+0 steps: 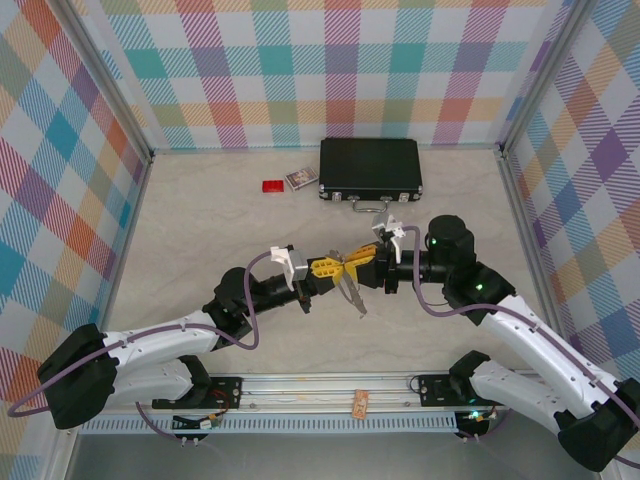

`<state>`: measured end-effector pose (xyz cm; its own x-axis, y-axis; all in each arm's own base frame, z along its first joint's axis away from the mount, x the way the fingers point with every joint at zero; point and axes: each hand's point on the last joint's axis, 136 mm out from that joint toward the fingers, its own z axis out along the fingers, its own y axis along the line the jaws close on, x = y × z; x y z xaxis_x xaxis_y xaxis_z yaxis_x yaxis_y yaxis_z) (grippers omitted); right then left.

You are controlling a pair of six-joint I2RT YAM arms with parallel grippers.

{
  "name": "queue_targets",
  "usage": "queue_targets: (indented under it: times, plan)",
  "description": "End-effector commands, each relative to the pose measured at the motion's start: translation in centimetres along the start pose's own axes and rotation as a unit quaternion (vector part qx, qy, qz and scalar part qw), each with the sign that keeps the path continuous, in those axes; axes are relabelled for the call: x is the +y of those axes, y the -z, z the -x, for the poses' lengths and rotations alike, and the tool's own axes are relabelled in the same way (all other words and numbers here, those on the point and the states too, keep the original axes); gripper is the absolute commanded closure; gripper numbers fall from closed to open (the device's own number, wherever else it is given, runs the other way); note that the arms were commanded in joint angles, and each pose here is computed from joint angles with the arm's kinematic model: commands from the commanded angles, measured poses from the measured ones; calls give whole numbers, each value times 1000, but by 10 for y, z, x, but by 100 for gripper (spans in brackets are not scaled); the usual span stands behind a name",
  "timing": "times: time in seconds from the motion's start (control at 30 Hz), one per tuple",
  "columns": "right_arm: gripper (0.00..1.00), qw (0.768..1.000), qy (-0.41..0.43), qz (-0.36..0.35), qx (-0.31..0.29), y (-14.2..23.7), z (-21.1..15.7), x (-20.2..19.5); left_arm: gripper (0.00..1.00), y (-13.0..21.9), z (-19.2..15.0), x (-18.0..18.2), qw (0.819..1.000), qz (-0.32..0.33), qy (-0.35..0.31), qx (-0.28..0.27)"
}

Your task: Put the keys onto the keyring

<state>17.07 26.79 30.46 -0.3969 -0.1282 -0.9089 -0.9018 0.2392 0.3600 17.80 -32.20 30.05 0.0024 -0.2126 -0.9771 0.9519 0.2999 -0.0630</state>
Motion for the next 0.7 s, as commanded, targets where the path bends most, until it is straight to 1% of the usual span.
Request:
queue_targets:
  times: [0.0, 0.13, 0.23, 0.3, 0.37, 0.47, 0.67]
  plan:
    - [81, 1000, 12, 11, 4, 0, -1, 3, 100, -3, 35, -1, 998, -8, -12, -53]
    - [82, 1000, 15, 13, 4, 0, -2, 3, 100, -3, 36, -1, 998, -9, -11, -55]
    - [85, 1000, 18, 13, 4, 0, -1, 3, 100, -4, 35, -1, 998, -10, -10, -54]
    - [90, 1000, 24, 15, 2, 1, -1, 5, 100, -4, 34, -1, 999, -10, -8, -53]
    - [92, 1000, 26, 13, 1, 1, -1, 5, 100, -4, 33, -1, 999, -9, -7, -52]
    - [100, 999, 31, 10, 1, 3, -1, 5, 100, -3, 33, 1, 999, -6, -8, -53]
    - [100, 999, 43, -2, 4, 6, 0, 4, 100, -3, 28, 3, 999, -1, -6, -47]
